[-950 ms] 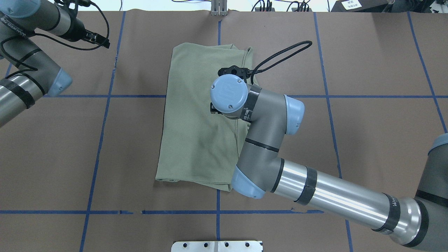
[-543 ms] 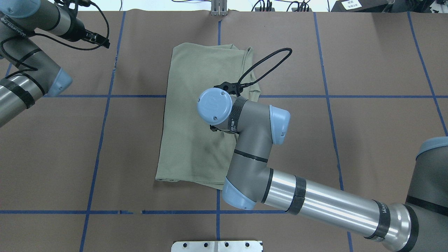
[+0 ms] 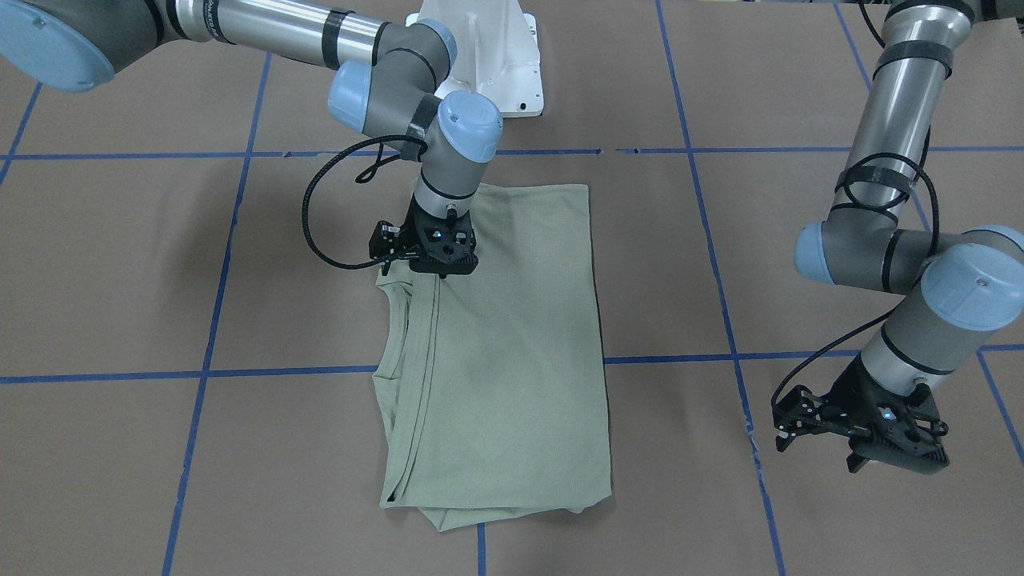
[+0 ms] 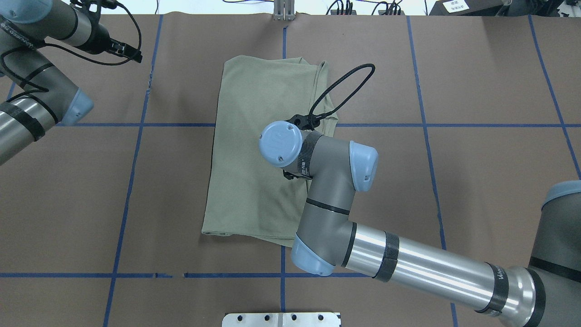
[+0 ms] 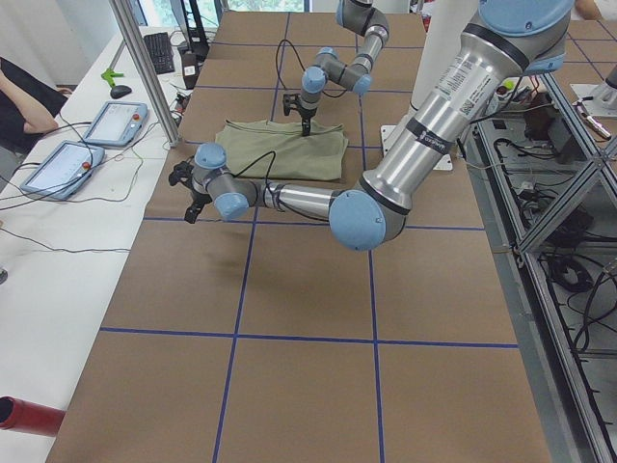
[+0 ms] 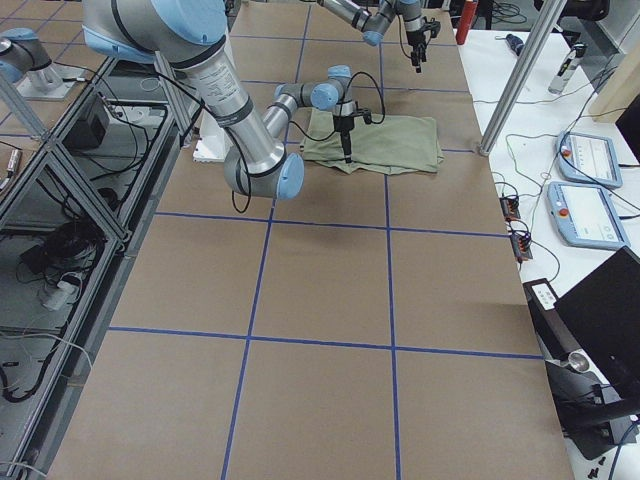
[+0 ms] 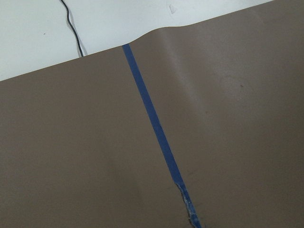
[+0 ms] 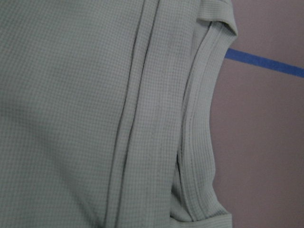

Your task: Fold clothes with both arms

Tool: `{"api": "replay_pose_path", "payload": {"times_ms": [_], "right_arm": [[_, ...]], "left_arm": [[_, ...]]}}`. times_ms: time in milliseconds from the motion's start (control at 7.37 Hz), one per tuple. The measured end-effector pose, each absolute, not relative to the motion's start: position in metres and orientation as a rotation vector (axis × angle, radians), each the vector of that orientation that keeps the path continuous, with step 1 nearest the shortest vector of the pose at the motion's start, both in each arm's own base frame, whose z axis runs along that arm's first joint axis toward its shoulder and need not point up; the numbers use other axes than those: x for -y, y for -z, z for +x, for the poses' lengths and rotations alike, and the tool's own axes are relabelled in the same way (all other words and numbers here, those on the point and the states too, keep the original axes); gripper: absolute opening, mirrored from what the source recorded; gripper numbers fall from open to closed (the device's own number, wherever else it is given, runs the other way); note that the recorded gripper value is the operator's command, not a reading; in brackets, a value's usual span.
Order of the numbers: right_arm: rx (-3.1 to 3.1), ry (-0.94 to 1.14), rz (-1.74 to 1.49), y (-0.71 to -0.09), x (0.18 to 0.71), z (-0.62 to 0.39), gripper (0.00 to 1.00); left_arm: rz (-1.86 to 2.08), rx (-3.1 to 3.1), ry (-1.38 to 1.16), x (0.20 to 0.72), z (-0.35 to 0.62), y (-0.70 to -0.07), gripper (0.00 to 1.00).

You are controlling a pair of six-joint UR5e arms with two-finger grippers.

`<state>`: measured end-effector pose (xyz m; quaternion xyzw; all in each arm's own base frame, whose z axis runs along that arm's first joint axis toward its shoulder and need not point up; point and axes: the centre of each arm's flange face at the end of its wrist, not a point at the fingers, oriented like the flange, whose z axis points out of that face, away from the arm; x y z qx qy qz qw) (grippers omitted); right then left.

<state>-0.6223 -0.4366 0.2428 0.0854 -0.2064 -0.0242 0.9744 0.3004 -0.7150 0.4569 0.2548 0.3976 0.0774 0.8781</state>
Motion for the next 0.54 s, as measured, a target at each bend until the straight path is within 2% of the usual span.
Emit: {"api": "replay_pose_path", "payload": {"times_ms": [543], "right_arm": [[0.278,0.159,0.147,-0.282,0.433,-0.578,1.00]], "left_arm": [[0.532,-0.830,-0.162,0.715,0.300,-0.457,1.00]]}}
